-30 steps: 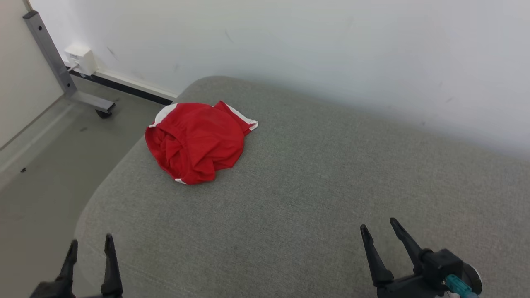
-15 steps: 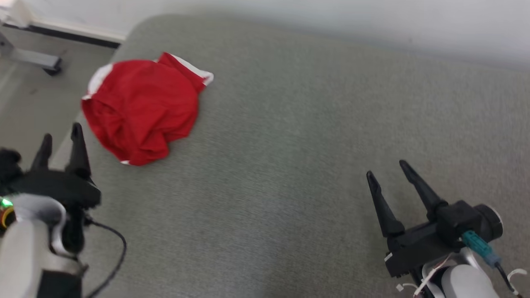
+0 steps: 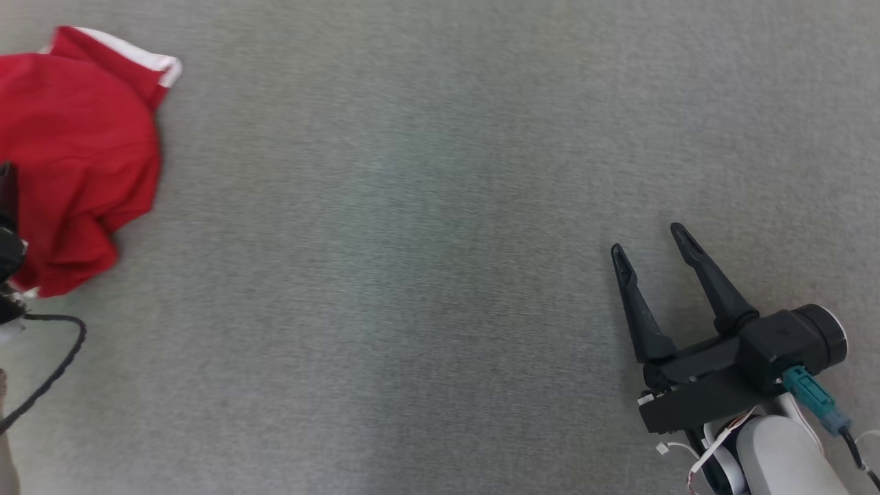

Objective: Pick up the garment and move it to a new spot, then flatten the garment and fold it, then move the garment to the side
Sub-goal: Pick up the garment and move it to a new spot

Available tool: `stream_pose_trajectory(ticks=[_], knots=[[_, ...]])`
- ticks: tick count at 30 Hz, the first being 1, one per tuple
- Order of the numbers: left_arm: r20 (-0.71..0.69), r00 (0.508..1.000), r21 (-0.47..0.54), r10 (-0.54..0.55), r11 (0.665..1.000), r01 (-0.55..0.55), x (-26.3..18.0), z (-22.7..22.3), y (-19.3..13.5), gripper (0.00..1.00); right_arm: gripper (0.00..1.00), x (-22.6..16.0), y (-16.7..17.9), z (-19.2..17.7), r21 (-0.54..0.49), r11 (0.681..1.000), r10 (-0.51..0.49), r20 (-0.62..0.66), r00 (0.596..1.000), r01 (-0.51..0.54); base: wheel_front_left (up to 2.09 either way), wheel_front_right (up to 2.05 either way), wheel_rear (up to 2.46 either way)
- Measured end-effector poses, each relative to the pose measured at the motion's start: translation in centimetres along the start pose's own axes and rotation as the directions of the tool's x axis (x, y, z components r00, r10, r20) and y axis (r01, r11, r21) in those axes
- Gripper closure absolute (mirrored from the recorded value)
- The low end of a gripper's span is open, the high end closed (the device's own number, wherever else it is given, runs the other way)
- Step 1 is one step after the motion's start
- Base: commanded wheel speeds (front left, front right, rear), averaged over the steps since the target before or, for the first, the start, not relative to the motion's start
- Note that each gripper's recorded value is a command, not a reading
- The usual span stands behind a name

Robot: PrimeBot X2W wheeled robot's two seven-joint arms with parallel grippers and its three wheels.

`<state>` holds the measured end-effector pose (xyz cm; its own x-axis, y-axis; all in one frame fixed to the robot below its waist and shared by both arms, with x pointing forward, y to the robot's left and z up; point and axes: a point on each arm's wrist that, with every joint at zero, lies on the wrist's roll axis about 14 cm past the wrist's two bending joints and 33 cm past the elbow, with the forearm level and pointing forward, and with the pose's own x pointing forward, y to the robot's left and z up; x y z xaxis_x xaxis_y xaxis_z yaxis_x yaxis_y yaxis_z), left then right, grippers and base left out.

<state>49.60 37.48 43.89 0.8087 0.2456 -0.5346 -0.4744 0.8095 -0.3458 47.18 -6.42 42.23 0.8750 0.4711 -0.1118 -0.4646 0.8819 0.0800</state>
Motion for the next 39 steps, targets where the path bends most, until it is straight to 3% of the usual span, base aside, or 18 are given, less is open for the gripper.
stream_pose_trajectory(ticks=[10,11,12,13,19,27,33,39], knots=[[-0.202,0.978,0.011,0.046,0.999,-0.045,3.3,-5.7,-0.9,0.0,0.0,-2.0,-2.4,-1.9,0.008,0.996,-0.083,-0.047,0.995,0.084,0.0,0.0,0.0],[-0.219,0.974,0.018,0.051,0.999,-0.049,3.5,-6.1,-0.9,0.04,0.0,-2.2,-2.7,-1.9,0.006,0.996,-0.092,-0.049,0.995,0.092,0.0,0.0,0.0],[-0.227,0.973,0.029,0.051,0.999,-0.045,3.5,-6.3,-1.1,0.8,0.0,-2.3,-2.9,-1.9,0.004,0.995,-0.099,-0.049,0.994,0.099,0.0,0.0,0.0],[-0.231,0.972,0.035,0.047,0.999,-0.04,3.6,-6.4,-1.2,1.0,0.0,-2.5,-3.1,-1.9,0.002,0.994,-0.106,-0.049,0.993,0.107,0.0,0.0,0.0],[-0.172,0.985,0.063,-0.022,0.997,0.033,2.8,-4.6,-3.3,1.0,0.0,-3.0,-3.1,-0.9,0.012,0.992,-0.126,-0.018,0.992,0.126,0.0,0.0,0.0],[0.063,0.983,0.132,-0.173,0.978,0.163,-0.8,2.6,-7.2,1.0,0.0,-3.7,-2.6,1.5,0.012,0.991,-0.135,0.044,0.99,0.135,0.0,0.0,0.0],[0.21,0.92,0.211,-0.331,0.934,0.288,-5.2,7.8,-11.6,1.0,0.0,-5.2,-1.8,3.0,0.031,0.989,-0.149,0.079,0.986,0.147,0.0,0.0,0.0],[0.297,0.78,0.325,-0.551,0.826,0.459,-12.6,10.9,-18.8,1.0,0.0,-7.8,-1.2,5.0,0.038,0.984,-0.18,0.131,0.975,0.177,0.0,0.0,0.0]])
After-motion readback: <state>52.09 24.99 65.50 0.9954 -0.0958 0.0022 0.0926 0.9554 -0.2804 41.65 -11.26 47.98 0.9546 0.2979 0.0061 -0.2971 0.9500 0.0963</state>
